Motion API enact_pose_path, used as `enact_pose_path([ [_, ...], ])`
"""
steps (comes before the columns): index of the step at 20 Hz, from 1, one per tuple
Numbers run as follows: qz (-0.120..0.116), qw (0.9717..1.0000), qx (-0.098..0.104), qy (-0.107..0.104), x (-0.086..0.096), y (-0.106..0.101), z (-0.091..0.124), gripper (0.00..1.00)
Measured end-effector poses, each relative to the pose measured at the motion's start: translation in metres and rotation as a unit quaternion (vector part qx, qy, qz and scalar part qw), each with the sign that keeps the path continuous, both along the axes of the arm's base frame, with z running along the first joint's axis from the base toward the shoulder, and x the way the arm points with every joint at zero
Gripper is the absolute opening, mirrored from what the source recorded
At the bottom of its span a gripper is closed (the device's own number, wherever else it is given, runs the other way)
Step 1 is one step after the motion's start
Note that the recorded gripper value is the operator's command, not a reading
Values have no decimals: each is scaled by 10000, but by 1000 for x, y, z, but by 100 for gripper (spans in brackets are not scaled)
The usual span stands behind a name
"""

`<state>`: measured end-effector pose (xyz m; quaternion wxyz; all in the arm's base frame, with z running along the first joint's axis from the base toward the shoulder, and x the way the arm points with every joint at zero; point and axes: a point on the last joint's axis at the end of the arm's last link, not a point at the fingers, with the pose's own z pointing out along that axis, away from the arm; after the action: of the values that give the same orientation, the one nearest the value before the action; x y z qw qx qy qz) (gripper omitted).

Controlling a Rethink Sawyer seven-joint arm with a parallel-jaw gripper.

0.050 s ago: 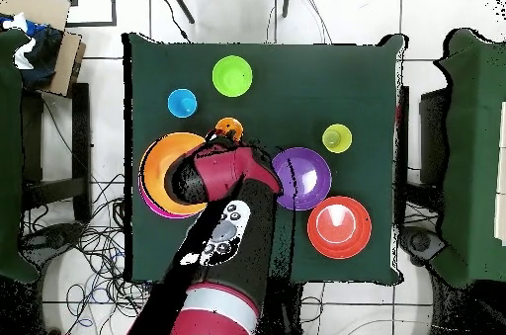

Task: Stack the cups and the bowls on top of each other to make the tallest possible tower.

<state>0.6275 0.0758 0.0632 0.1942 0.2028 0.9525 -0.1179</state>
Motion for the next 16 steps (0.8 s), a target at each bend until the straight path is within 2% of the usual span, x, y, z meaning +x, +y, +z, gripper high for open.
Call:
enact_pose_path([
  [10,0,10000,5,-32,2,0,4,100],
  [16,3,10000,-3,18,-1,0,-3,100],
])
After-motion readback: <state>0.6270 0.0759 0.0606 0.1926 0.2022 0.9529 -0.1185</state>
